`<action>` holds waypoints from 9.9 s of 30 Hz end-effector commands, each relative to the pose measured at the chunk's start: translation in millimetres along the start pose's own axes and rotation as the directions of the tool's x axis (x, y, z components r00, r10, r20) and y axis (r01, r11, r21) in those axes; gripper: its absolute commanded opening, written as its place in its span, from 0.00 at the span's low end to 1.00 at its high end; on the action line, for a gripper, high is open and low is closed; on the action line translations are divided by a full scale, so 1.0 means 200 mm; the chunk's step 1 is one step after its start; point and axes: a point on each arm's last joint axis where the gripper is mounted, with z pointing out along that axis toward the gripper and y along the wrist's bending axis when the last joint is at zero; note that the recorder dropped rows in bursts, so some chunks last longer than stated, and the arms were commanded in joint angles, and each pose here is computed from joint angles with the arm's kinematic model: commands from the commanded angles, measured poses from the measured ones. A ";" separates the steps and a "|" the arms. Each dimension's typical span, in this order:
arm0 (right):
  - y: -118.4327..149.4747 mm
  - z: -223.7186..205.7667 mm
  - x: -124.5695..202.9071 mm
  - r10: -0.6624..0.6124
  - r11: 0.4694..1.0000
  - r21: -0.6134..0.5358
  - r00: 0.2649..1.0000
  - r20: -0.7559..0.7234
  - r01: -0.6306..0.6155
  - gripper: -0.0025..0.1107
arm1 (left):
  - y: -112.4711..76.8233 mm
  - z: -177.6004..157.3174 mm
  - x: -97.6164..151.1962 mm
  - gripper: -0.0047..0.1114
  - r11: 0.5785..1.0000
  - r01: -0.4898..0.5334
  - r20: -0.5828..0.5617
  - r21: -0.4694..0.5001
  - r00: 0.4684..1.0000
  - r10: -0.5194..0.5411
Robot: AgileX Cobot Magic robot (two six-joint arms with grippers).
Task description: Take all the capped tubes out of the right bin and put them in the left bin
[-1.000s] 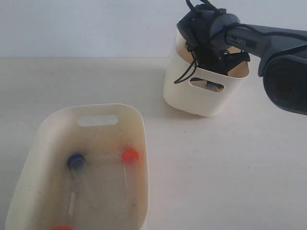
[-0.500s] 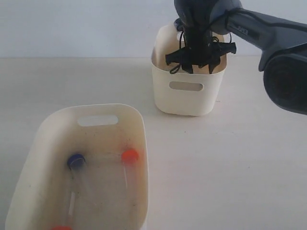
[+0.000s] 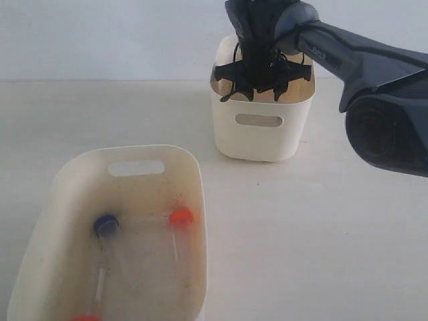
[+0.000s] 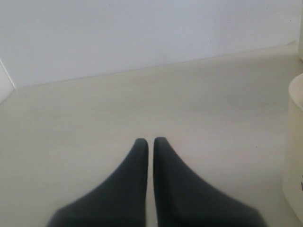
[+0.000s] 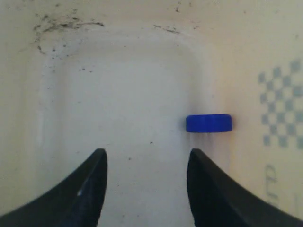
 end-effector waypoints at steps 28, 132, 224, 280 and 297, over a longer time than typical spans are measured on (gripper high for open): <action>-0.06 0.18 0.02 -0.103 0.980 0.175 0.994 0.040 0.095 0.46 | 0.00 0.00 -0.01 0.08 1.000 0.013 0.021 -0.001 1.000 -0.013; -0.28 -0.83 -0.03 -0.311 0.943 -0.083 0.942 0.130 0.323 0.02 | 0.00 0.00 -0.01 0.08 1.000 0.013 0.021 -0.001 1.000 -0.013; -0.75 -0.55 -0.31 -0.171 0.953 -0.242 0.983 0.061 0.181 0.49 | 0.00 0.00 -0.01 0.08 1.000 0.013 0.021 -0.001 1.000 -0.013; -0.66 0.06 0.03 -0.927 -0.193 -0.229 -0.102 0.360 0.954 0.49 | 0.00 0.00 -0.01 0.08 1.000 0.013 0.021 -0.001 1.000 -0.013; -0.48 0.34 0.24 -0.957 0.016 -0.465 0.149 0.251 0.885 0.13 | 0.00 0.00 -0.01 0.08 1.000 0.013 0.021 -0.001 1.000 -0.013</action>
